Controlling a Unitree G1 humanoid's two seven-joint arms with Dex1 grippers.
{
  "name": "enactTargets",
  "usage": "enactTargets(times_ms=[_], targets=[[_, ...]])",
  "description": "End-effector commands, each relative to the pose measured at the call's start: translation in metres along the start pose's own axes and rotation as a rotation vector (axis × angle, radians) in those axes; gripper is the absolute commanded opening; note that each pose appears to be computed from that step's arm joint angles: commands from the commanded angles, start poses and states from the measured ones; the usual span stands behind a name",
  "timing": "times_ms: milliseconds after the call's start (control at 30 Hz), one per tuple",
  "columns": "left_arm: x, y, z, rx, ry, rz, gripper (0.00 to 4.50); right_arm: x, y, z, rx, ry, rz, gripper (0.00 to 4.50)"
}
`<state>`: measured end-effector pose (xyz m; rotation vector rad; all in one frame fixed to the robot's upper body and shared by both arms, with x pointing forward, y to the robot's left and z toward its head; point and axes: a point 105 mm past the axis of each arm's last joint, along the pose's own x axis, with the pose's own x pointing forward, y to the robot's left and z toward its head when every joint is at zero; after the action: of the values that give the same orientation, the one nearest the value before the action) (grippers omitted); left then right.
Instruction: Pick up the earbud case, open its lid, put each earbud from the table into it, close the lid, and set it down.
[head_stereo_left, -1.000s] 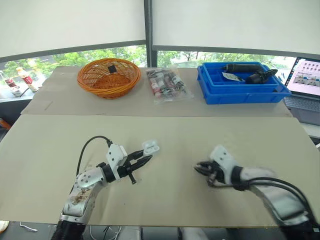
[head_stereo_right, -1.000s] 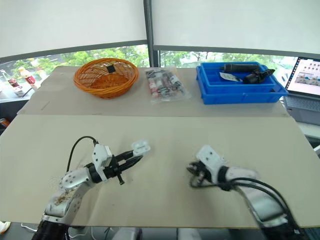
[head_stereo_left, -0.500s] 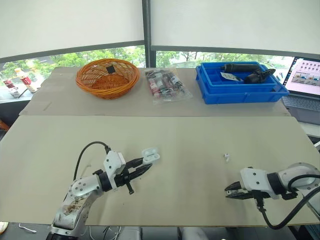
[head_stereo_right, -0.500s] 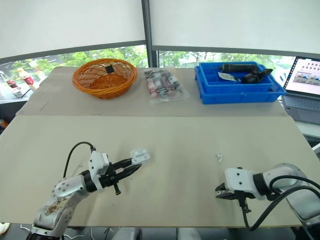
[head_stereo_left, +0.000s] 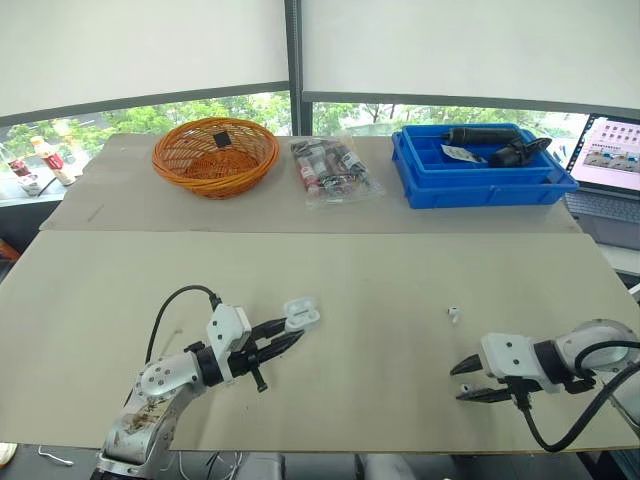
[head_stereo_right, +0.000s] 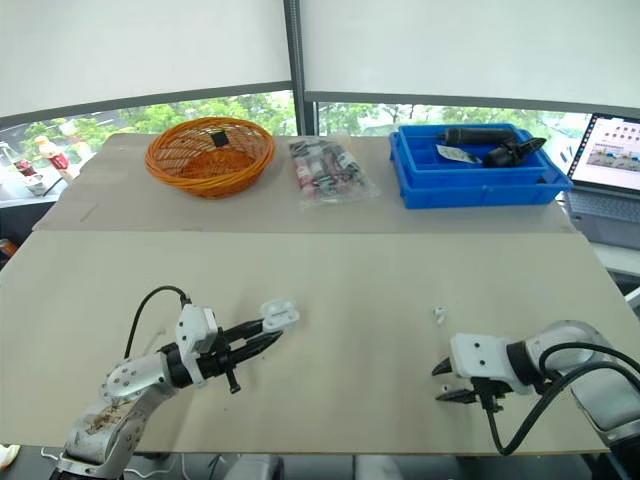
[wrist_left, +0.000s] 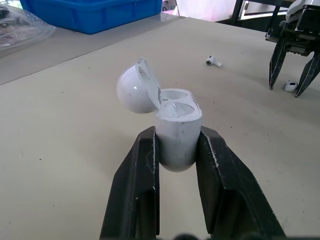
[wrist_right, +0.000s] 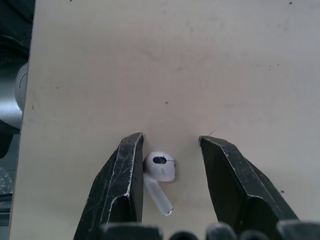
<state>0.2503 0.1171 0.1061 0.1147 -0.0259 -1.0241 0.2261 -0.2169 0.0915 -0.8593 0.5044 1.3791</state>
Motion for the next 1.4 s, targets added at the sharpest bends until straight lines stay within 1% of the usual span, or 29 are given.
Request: enactTargets(times_ms=[33, 167, 300, 433, 800, 1333, 1400], targets=[[0.003, -0.003, 0.009, 0.014, -0.030, -0.022, 0.51, -0.018, -0.004, 0.020, -0.047, 0.054, -0.040, 2.06], [0.004, -0.005, 0.008, 0.009, -0.032, -0.029, 0.51, -0.021, 0.003, 0.025, -0.035, 0.199, -0.025, 2.06], [0.006, -0.008, 0.008, 0.004, -0.034, -0.032, 0.51, -0.020, 0.005, 0.029, -0.017, 0.271, -0.022, 2.06], [0.005, -0.010, 0.007, 0.000, -0.032, -0.034, 0.51, -0.017, 0.001, 0.018, -0.016, 0.349, -0.002, 2.06], [0.004, -0.013, 0.006, -0.003, -0.027, -0.030, 0.51, -0.005, -0.001, 0.007, -0.010, 0.373, 0.054, 2.06], [0.007, -0.014, 0.006, -0.005, -0.029, -0.036, 0.51, 0.002, 0.006, 0.013, 0.022, 0.336, 0.089, 2.06], [0.007, -0.014, 0.006, -0.005, -0.029, -0.037, 0.51, 0.002, 0.007, 0.013, 0.027, 0.334, 0.089, 1.51]])
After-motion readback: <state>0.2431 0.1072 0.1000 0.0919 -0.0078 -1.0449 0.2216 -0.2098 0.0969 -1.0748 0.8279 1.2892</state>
